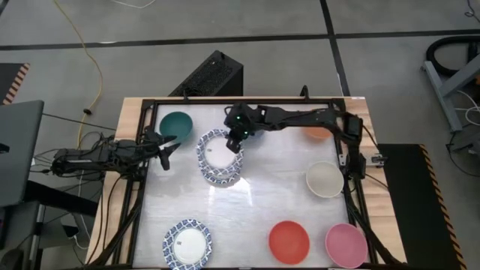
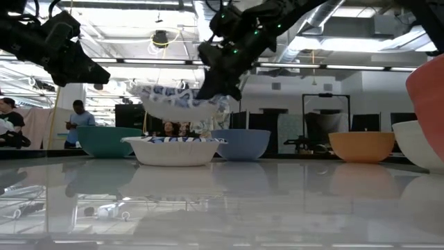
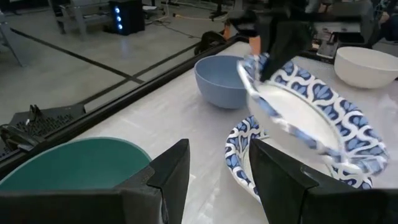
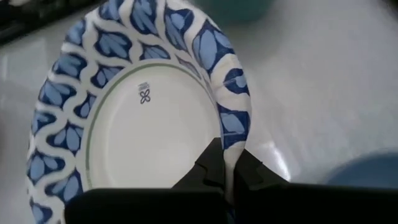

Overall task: Nest bowls inside each other
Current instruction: Stack the top-right blue patterned bowl on top of the top-left blue patterned bowl

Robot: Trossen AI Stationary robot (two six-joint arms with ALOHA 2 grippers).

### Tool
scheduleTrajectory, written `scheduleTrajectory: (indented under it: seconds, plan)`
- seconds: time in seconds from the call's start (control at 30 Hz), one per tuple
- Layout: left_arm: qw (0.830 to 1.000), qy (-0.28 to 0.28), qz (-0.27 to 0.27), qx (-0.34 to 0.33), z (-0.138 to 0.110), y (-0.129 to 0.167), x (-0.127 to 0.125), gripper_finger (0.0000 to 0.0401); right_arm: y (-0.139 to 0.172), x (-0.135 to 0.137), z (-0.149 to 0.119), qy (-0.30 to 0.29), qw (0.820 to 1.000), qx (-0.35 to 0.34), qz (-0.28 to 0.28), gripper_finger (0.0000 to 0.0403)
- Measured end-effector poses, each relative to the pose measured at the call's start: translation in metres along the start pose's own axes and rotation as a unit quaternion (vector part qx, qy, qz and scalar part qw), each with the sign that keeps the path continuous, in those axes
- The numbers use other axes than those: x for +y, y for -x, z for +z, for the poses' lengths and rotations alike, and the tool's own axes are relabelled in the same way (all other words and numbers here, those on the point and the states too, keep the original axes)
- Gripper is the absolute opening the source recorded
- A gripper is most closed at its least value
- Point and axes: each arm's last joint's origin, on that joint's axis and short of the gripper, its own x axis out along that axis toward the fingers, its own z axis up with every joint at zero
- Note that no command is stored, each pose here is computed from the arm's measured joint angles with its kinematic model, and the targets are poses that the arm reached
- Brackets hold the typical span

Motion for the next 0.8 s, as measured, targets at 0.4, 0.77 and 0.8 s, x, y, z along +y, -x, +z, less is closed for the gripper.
scheduleTrajectory:
  seconds: [0.4,0.77,0.8]
  plan:
    - [1.000,-0.004,-0.002,0.010,-0.009,-0.004,-0.001,0.0156,-0.020,-0.014,-0.010,-0.014,0.999,0.030,0.017,0.0014]
    - [1.000,0.001,-0.003,0.005,-0.007,-0.004,-0.001,0.0156,-0.022,-0.014,-0.013,-0.015,0.999,0.042,0.025,0.0014]
    - [1.000,0.001,-0.003,0.005,-0.007,-0.004,-0.001,0.0156,-0.021,-0.014,-0.013,-0.015,0.999,0.041,0.025,0.0014]
